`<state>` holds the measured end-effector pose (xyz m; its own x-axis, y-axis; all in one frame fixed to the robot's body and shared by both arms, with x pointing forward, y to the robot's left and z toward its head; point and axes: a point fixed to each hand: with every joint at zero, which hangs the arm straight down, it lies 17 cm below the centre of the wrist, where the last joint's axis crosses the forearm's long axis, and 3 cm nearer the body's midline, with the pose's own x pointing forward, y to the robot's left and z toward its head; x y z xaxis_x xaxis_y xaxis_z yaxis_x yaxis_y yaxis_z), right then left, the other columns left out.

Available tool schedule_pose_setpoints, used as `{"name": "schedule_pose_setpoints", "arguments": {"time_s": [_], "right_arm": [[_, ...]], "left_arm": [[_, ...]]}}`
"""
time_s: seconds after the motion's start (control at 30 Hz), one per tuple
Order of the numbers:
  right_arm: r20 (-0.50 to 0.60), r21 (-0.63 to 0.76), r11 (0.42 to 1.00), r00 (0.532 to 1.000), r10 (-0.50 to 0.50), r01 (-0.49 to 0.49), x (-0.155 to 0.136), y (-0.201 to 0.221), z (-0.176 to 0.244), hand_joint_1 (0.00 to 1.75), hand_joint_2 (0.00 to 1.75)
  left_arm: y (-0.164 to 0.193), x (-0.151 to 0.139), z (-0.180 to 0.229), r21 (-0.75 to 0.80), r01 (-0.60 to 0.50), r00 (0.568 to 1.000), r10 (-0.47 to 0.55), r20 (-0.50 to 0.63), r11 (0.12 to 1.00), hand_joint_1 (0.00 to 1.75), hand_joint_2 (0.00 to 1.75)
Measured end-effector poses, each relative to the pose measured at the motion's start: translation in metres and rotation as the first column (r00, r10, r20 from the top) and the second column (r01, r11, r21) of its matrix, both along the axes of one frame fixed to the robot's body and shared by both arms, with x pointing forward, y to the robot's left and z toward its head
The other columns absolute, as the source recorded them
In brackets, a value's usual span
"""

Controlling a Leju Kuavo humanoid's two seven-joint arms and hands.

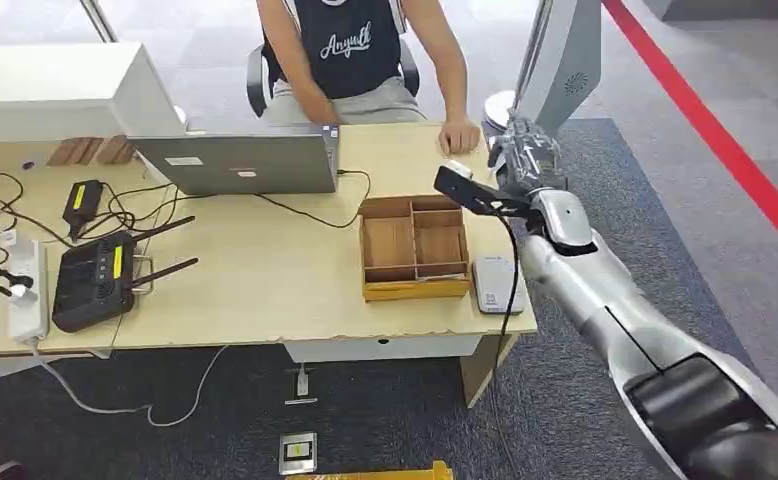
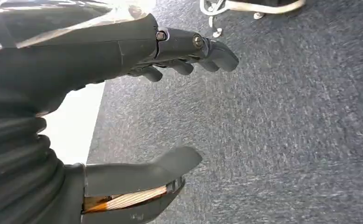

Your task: Pass the card to the sensor for recognition and then transmit it.

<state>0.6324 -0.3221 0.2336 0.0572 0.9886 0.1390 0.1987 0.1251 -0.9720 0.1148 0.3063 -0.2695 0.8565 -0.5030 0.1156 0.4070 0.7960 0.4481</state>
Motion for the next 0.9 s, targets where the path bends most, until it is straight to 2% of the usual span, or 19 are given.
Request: {"name": "schedule_pose_setpoints", "arguments": {"time_s": [0.23, 0.63, 0.9], "right_arm": [[-0.018, -0.009, 1.000, 1.000, -0.005, 0.005, -0.013, -0.021, -0.017, 1.75, 1.75], [-0.051, 0.001, 0.999, 0.997, 0.049, -0.049, -0.023, -0.007, -0.048, 1.75, 1.75], [-0.129, 0.024, 0.998, 0.989, 0.067, -0.064, -0.038, 0.003, -0.095, 1.75, 1.75]], "left_arm": [[0.006, -0.002, 0.000, 0.012, -0.038, 0.999, 0.038, -0.001, 0.999, 0.00, 1.75], [0.013, -0.005, 0.001, 0.039, -0.092, 0.996, 0.093, -0.015, 0.995, 0.00, 1.75], [0.011, -0.002, 0.002, 0.029, -0.089, 0.996, 0.090, -0.004, 0.996, 0.00, 1.75]]}}
